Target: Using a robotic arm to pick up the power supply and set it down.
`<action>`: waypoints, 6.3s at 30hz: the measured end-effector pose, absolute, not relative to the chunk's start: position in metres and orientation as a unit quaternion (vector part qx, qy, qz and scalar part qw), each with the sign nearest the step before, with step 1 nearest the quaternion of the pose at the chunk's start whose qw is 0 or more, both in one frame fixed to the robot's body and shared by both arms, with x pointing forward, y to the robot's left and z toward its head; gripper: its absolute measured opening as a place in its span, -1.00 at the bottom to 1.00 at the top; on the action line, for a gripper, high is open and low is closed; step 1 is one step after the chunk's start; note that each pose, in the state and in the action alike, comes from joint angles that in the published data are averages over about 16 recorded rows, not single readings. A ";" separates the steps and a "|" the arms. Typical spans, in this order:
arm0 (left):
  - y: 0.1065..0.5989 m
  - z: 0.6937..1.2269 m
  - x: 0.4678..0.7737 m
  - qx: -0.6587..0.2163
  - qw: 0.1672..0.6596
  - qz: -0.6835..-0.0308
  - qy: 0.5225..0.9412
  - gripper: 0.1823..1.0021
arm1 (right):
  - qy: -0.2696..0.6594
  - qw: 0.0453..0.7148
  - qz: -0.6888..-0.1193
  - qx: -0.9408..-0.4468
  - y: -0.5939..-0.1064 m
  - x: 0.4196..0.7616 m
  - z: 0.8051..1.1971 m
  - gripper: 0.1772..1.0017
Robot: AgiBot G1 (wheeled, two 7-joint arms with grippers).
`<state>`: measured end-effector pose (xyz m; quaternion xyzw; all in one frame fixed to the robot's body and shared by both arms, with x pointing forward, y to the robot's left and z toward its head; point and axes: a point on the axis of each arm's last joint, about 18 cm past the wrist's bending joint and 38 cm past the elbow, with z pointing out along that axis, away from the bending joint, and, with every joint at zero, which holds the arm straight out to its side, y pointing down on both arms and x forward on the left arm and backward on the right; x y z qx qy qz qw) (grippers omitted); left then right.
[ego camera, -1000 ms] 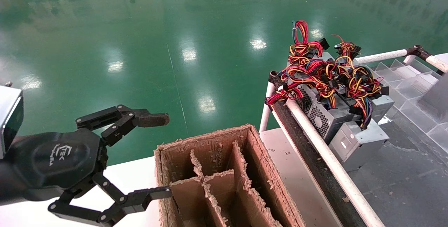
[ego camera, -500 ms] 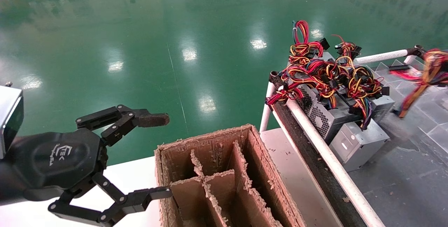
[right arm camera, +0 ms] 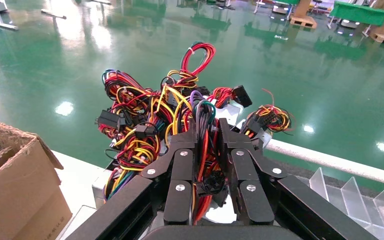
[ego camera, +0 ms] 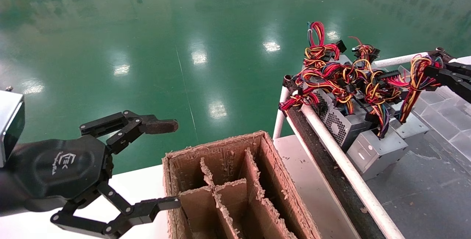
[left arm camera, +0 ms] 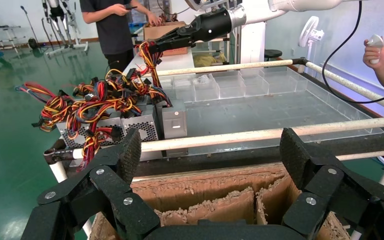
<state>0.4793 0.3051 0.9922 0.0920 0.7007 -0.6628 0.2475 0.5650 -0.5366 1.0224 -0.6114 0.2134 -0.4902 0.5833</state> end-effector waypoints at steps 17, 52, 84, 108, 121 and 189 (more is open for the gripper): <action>0.305 0.992 0.479 0.092 0.248 -0.663 0.701 1.00 | 0.222 0.569 -0.497 -0.616 -0.550 0.555 1.015 -0.37; 0.305 0.992 0.479 0.092 0.248 -0.663 0.701 1.00 | 0.148 0.647 -0.480 -0.574 -0.521 0.539 1.069 0.97; 0.305 0.992 0.479 0.092 0.248 -0.663 0.701 1.00 | 0.004 0.641 -0.387 -0.662 -0.405 0.531 1.044 1.00; 0.305 0.992 0.479 0.091 0.248 -0.663 0.701 1.00 | -0.099 0.658 -0.249 -0.704 -0.305 0.478 0.994 1.00; 0.305 0.992 0.479 0.091 0.248 -0.663 0.700 1.00 | -0.108 0.660 -0.236 -0.705 -0.297 0.471 0.990 1.00; 0.305 0.992 0.479 0.091 0.248 -0.663 0.700 1.00 | -0.101 0.658 -0.245 -0.704 -0.303 0.476 0.993 1.00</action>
